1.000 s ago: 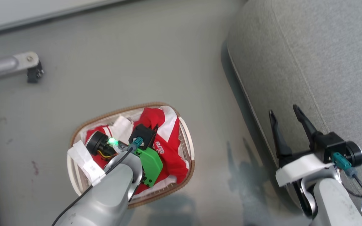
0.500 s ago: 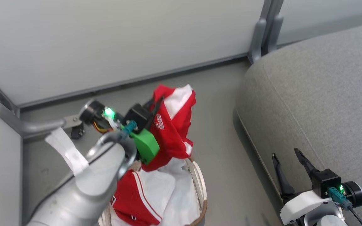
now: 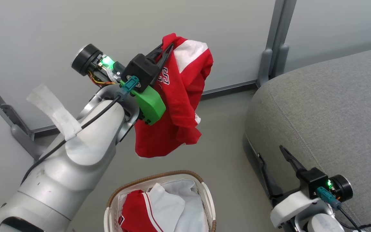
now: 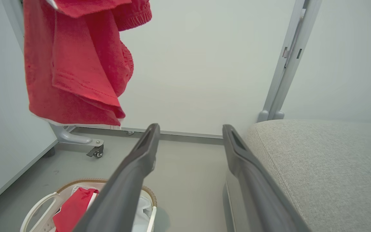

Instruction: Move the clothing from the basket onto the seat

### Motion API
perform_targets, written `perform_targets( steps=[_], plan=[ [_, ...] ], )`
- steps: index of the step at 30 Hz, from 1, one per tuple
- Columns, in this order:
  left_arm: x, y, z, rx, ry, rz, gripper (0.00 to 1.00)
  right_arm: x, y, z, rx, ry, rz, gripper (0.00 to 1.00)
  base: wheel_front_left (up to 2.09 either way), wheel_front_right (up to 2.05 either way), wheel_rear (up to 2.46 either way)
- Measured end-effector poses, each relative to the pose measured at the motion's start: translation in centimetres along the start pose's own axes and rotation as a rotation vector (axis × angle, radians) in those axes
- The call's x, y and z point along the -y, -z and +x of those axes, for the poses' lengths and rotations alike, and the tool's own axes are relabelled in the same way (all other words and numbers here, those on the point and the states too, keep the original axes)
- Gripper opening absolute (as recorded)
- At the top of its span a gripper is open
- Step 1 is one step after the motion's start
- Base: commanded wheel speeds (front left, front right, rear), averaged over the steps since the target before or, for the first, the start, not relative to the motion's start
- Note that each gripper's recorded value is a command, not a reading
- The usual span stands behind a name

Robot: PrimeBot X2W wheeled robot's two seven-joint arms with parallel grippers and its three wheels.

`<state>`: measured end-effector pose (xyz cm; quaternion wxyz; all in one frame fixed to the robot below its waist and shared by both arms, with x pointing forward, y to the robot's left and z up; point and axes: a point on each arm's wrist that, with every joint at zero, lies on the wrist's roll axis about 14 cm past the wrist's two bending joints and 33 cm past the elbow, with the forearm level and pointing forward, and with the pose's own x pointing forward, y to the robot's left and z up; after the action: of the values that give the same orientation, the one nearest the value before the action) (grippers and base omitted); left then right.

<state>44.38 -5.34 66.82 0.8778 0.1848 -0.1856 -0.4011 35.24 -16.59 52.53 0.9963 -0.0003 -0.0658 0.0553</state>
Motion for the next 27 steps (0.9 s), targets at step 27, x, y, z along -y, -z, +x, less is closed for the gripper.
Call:
perform_targets(
  steps=[27],
  plan=[
    [3.5, -2.8, 2.1, 0.055, 0.09, -0.045, 0.0, -10.2, -8.4, 7.4, 0.228, -0.351, -0.044, 1.0, 0.0, 0.0, 0.0]
  ],
)
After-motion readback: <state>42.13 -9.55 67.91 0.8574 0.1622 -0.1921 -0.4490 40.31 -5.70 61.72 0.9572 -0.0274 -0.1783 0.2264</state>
